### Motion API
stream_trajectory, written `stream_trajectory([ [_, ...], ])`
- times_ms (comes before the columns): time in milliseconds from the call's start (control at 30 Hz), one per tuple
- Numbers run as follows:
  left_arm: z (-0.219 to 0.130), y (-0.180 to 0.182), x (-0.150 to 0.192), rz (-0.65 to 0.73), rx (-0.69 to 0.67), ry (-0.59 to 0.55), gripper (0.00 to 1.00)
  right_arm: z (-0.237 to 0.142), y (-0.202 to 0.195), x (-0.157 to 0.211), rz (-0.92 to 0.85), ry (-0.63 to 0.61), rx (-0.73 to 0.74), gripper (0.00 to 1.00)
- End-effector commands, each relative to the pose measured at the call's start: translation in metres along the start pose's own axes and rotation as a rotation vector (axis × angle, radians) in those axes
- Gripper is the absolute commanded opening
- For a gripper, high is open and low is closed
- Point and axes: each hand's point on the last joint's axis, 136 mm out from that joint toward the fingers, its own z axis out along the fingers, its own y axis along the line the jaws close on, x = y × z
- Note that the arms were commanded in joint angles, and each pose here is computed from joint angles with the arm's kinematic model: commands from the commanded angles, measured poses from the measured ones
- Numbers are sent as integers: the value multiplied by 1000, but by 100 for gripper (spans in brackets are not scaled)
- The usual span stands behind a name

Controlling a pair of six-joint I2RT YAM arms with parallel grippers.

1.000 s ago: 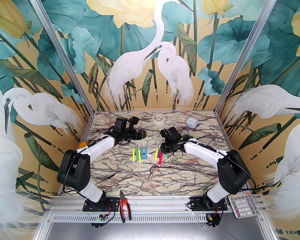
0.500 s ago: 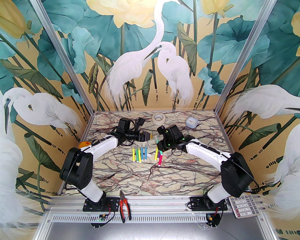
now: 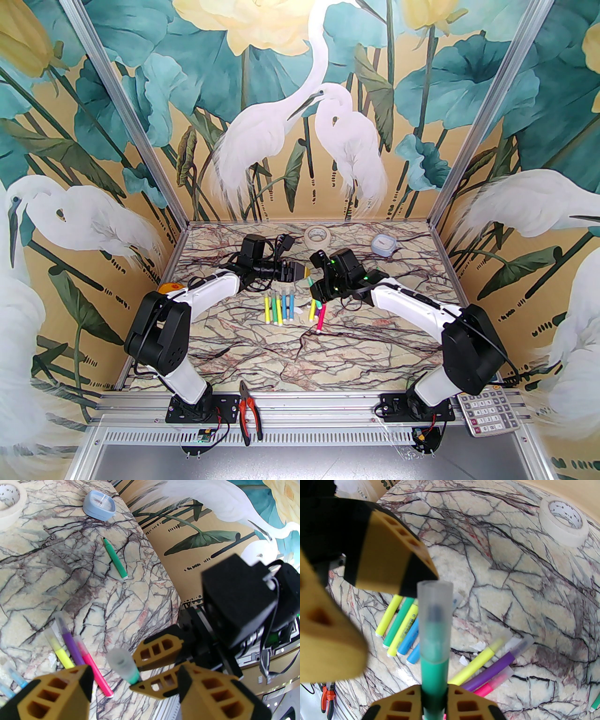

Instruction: Open the pen caps

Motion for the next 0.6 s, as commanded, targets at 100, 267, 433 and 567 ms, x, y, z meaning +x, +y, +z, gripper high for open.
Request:
stream_trajectory([
  [100,8,-9,-5,9,48,14,56,-11,17,-25,-52,-77,-42,18],
  [267,9,-10,-6,5,53,19,49,-12,17,-27,-57,-86,-44,18],
  [433,10,-7,-6,-6,50,23,44,-12,18,-27,-63,-89,-48,18],
  [567,12,-6,-7,-10,47,22,31,-12,19,-28,-66,-92,-48,18],
])
